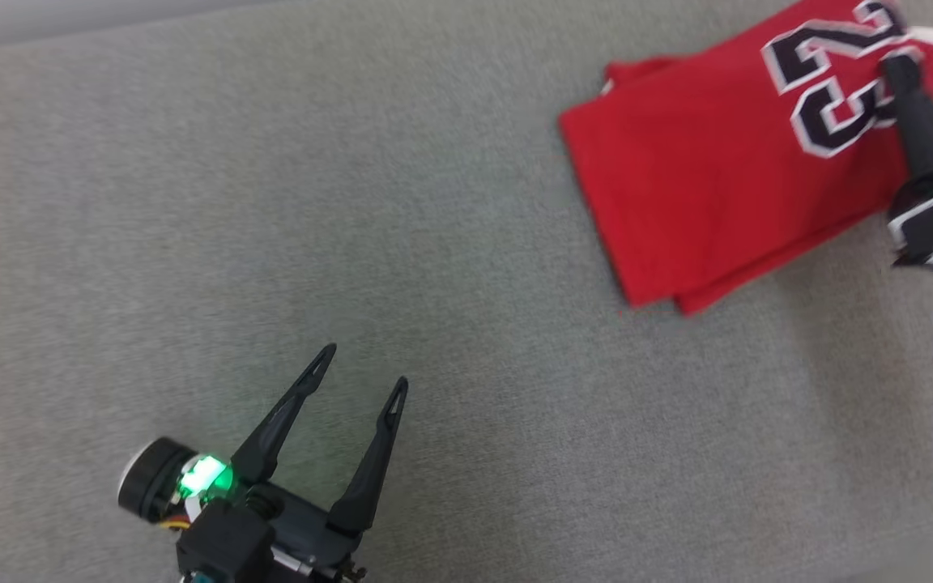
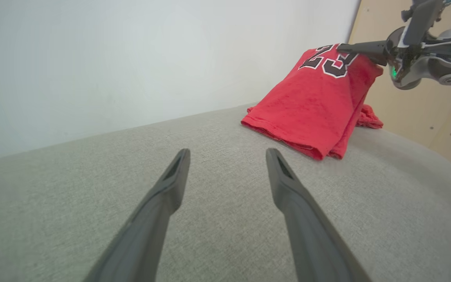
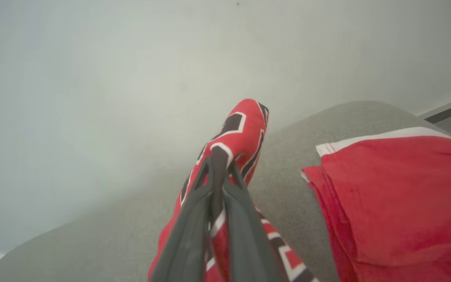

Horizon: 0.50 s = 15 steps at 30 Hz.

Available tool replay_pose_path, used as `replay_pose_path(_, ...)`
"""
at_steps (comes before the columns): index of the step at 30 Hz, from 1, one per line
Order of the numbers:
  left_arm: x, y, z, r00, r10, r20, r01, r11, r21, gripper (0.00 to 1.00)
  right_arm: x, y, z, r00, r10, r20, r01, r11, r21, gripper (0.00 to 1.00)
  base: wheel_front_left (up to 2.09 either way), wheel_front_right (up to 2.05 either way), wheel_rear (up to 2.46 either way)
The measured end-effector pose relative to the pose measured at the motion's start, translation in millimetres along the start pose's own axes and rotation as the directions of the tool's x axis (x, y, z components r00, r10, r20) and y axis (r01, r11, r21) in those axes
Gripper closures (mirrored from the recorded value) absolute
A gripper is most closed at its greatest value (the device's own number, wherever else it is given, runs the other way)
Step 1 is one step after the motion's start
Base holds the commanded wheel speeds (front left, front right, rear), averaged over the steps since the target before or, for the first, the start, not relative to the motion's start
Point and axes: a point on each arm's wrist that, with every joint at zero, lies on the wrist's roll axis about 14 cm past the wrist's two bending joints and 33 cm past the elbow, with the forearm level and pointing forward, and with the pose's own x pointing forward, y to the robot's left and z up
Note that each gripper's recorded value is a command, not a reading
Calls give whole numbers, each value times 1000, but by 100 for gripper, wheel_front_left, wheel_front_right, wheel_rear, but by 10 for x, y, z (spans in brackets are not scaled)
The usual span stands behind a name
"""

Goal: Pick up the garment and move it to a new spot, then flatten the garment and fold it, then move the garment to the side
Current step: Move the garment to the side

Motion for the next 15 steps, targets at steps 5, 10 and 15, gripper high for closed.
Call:
replay_pose_path(5, 159, -119, -82, 998, -61, 20, 61, 998, -17, 0, -32, -231, 185, 998, -53, 35, 54, 998, -35, 100, 0, 0, 0)
replay_pose_path(10, 291, -247, -183, 992, -121, 34, 122, 992, -40, 0, -127, -511, 339, 990, -125, 58, 129, 989, -77, 100, 0, 0, 0)
replay_pose_path(15, 359, -297, -336, 988, -155, 26, 156, 986, -52, 0, -207, -813, 515, 974, -206, 90, 215, 971, -103, 100, 0, 0, 0)
